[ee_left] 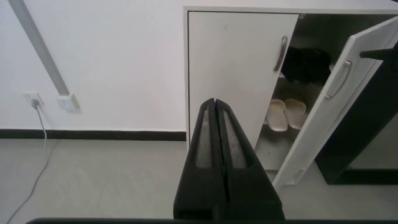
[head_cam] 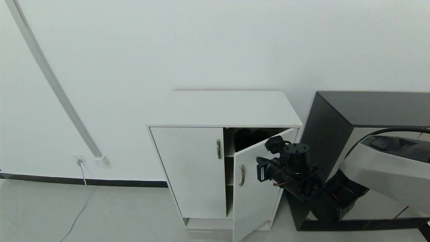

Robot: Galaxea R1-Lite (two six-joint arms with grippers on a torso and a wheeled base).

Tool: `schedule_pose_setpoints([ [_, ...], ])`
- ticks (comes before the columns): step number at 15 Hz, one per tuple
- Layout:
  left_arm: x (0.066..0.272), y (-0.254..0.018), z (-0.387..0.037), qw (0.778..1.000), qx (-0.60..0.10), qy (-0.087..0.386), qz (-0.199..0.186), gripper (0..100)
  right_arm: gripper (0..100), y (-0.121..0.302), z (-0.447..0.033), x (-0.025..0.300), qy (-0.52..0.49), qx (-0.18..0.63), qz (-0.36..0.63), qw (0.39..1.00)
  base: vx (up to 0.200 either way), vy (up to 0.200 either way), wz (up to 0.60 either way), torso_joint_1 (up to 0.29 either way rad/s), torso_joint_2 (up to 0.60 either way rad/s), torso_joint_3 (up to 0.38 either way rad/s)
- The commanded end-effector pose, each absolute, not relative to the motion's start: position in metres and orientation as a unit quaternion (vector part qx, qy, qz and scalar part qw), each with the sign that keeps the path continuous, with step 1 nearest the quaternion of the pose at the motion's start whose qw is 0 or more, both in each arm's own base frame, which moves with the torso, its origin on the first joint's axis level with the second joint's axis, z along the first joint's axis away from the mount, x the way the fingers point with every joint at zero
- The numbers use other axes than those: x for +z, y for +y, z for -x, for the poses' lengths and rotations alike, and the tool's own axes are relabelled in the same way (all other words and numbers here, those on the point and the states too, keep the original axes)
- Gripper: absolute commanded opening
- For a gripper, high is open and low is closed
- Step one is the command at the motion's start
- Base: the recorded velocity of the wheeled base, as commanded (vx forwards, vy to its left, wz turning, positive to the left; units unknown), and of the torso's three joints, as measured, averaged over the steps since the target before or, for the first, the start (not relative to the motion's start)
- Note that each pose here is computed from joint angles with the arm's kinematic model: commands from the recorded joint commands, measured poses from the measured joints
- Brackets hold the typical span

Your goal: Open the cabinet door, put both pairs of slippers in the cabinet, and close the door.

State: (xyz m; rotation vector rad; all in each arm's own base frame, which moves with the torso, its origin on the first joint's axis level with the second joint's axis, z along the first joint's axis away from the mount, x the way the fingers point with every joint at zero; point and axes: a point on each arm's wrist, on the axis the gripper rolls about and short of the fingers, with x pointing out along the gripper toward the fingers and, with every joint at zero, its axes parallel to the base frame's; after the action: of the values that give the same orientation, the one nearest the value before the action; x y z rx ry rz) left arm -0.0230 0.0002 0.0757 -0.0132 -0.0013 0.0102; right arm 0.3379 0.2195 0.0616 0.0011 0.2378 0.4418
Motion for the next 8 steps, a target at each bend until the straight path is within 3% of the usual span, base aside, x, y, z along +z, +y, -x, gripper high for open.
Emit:
schedule_pose_setpoints([
  [1, 0.076, 0.000, 0.023, 1.000, 0.005, 0.000, 0.007, 0, 0, 0.222, -0.352, 0.050, 0.118, 0.211, -0.001, 0.970, 0.000, 0.000, 0.00, 0.000, 0.00, 0.000],
  [8, 0.076, 0.000, 0.023, 1.000, 0.005, 0.000, 0.007, 0, 0, 0.224, -0.384, 0.049, 0.118, 0.194, -0.003, 0.974, 0.000, 0.000, 0.00, 0.000, 0.00, 0.000],
])
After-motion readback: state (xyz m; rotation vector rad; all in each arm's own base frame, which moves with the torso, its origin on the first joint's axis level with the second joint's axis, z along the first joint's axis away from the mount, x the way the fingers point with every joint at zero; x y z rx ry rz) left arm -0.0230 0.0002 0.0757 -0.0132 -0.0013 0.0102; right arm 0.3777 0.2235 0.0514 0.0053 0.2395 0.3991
